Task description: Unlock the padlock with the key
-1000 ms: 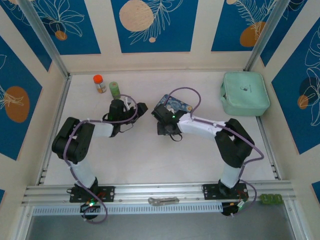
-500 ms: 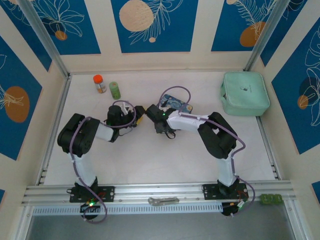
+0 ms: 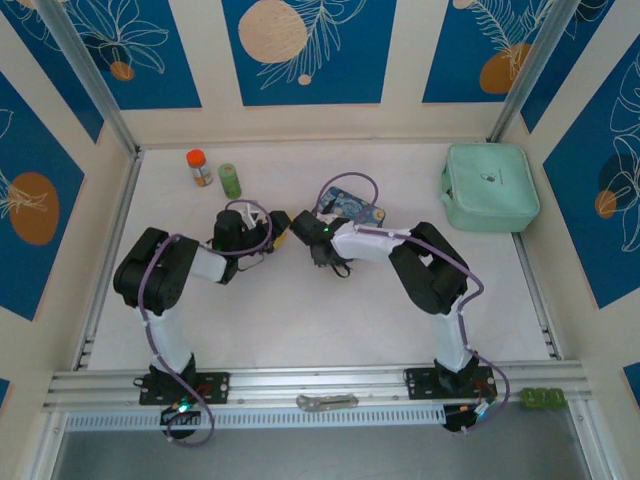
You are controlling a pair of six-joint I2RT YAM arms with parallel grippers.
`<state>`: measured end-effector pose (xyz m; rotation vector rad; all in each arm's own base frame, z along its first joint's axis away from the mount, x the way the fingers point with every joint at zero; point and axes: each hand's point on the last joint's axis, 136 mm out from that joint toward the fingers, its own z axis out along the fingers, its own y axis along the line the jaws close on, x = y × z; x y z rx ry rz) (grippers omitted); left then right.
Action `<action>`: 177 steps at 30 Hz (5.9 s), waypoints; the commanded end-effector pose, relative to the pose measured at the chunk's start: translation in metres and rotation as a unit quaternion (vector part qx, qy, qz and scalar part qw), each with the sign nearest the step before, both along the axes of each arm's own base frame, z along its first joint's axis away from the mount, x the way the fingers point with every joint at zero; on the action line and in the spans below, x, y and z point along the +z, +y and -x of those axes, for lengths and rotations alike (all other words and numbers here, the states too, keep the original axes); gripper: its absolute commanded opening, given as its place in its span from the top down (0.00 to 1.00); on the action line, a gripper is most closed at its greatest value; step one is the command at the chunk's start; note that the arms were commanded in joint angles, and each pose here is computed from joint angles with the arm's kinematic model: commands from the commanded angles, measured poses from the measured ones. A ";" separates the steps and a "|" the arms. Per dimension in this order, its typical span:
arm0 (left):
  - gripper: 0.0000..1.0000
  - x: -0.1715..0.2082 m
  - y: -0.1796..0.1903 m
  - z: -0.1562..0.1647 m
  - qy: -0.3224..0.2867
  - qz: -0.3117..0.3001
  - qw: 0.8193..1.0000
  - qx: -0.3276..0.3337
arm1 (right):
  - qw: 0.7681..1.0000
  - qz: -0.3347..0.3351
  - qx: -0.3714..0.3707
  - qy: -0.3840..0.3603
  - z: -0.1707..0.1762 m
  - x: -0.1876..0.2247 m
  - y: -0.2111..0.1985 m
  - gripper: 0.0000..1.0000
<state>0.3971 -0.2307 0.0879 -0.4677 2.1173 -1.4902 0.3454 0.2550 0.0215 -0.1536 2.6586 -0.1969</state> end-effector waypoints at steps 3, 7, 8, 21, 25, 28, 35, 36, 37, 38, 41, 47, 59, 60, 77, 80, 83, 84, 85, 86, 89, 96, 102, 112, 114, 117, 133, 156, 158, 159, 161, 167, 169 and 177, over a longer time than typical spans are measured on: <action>0.25 0.009 0.004 -0.001 -0.019 -0.004 1.000 -0.004 | 0.999 -0.017 0.027 -0.026 -0.004 0.013 -0.001 0.82; 0.26 0.026 -0.004 -0.026 -0.047 -0.020 0.999 -0.015 | 0.997 -0.010 0.075 -0.019 -0.007 0.010 0.000 0.94; 0.26 0.033 -0.007 -0.035 -0.057 -0.030 0.998 -0.017 | 0.996 -0.006 0.082 -0.018 -0.008 0.009 -0.001 0.97; 0.28 0.007 -0.043 -0.069 -0.052 -0.137 0.986 -0.078 | 0.972 -0.060 0.224 -0.028 -0.013 0.015 0.007 1.00; 0.33 -0.003 -0.056 -0.067 -0.043 -0.128 0.985 -0.102 | 0.971 -0.060 0.232 -0.026 -0.014 0.011 0.005 1.00; 0.36 -0.002 -0.072 -0.058 -0.047 -0.119 0.984 -0.125 | 0.970 -0.064 0.232 -0.025 -0.015 0.012 0.005 1.00; 0.39 -0.008 -0.090 -0.035 -0.037 -0.080 0.987 -0.136 | 0.970 -0.055 0.233 -0.040 -0.025 0.020 0.007 1.00; 0.40 -0.009 -0.090 -0.034 -0.034 -0.071 0.988 -0.132 | 0.970 -0.052 0.234 -0.042 -0.027 0.021 0.007 1.00; 0.41 -0.010 -0.090 -0.031 -0.031 -0.065 0.989 -0.131 | 0.970 -0.051 0.234 -0.045 -0.030 0.023 0.007 1.00; 0.41 -0.010 -0.091 -0.029 -0.029 -0.058 0.989 -0.131 | 0.969 -0.051 0.236 -0.049 -0.032 0.024 0.008 1.00; 0.42 -0.011 -0.094 -0.022 -0.024 -0.045 0.989 -0.136 | 0.967 -0.055 0.243 -0.059 -0.039 0.030 0.013 1.00; 0.46 -0.007 -0.099 -0.019 -0.024 -0.039 0.989 -0.138 | 0.950 -0.110 0.278 -0.090 -0.038 0.045 0.037 1.00; 0.51 0.017 -0.083 -0.033 -0.040 -0.040 0.992 -0.117 | 0.944 -0.145 0.271 -0.118 -0.023 0.039 0.006 1.00; 0.52 0.014 -0.082 -0.033 -0.036 -0.041 0.992 -0.117 | 0.940 -0.144 0.283 -0.122 -0.024 0.039 0.009 1.00; 0.59 0.004 -0.080 -0.015 -0.023 -0.018 0.992 -0.119 | 0.891 -0.175 0.382 -0.169 -0.034 0.059 0.057 1.00; 0.59 0.010 -0.079 -0.016 -0.027 -0.008 0.993 -0.114 | 0.873 -0.195 0.408 -0.184 -0.022 0.070 0.060 1.00; 0.54 0.023 -0.074 -0.019 -0.041 -0.003 0.993 -0.109 | 0.864 -0.210 0.421 -0.178 -0.013 0.073 0.057 1.00; 0.52 0.028 -0.072 -0.020 -0.045 -0.001 0.993 -0.106 | 0.863 -0.211 0.425 -0.173 -0.010 0.072 0.055 1.00; 0.50 0.035 -0.068 -0.021 -0.052 0.001 0.993 -0.103 | 0.863 -0.213 0.427 -0.165 -0.006 0.070 0.053 1.00; 0.48 0.042 -0.065 -0.022 -0.057 0.002 0.993 -0.099 | 0.864 -0.213 0.427 -0.159 -0.003 0.068 0.049 1.00; 0.40 0.059 -0.056 -0.023 -0.071 -0.002 0.993 -0.095 | 0.867 -0.209 0.428 -0.147 0.003 0.063 0.041 1.00; 0.33 0.070 -0.047 -0.037 -0.085 -0.016 0.993 -0.086 | 0.866 -0.206 0.437 -0.130 0.010 0.055 0.033 1.00; 0.33 0.076 -0.046 -0.041 -0.089 0.001 0.993 -0.084 | 0.868 -0.205 0.434 -0.123 0.010 0.052 0.029 1.00; 0.31 0.053 -0.021 -0.045 -0.069 -0.043 0.995 -0.054 | 0.870 -0.202 0.436 -0.110 0.016 0.045 0.027 1.00; 0.31 0.054 -0.021 -0.049 -0.071 -0.050 0.995 -0.053 | 0.871 -0.199 0.434 -0.111 0.015 0.045 0.027 1.00; 0.30 0.054 -0.022 -0.057 -0.076 -0.061 0.994 -0.047 | 0.871 -0.198 0.437 -0.109 0.016 0.044 0.028 1.00; 0.45 0.009 -0.079 -0.034 -0.036 -0.052 0.991 -0.114 | 0.865 -0.185 0.456 -0.103 0.013 0.038 0.035 1.00; 0.63 0.006 -0.101 0.010 -0.022 -0.015 0.991 -0.130 | 0.903 -0.229 0.335 -0.141 -0.025 0.070 0.064 1.00; 0.58 0.008 -0.096 0.011 -0.021 -0.012 0.992 -0.126 | 0.898 -0.199 0.363 -0.148 -0.019 0.063 0.068 1.00; 0.53 0.010 -0.092 0.011 -0.023 -0.012 0.992 -0.122 | 0.898 -0.185 0.372 -0.145 -0.018 0.058 0.067 1.00; 0.45 0.017 -0.077 0.008 -0.026 -0.010 0.994 -0.108 | 0.902 -0.166 0.377 -0.131 -0.015 0.047 0.061 1.00; 0.40 0.046 -0.043 0.016 -0.039 -0.012 0.996 -0.085 | 0.899 -0.177 0.380 -0.130 -0.007 0.039 0.058 1.00; 0.42 0.048 -0.043 0.026 -0.035 -0.013 0.995 -0.089 | 0.895 -0.176 0.388 -0.131 -0.005 0.038 0.059 1.00; 0.51 0.017 -0.036 0.051 0.002 -0.013 0.997 -0.078 | 0.892 -0.188 0.391 -0.127 -0.006 0.040 0.059 1.00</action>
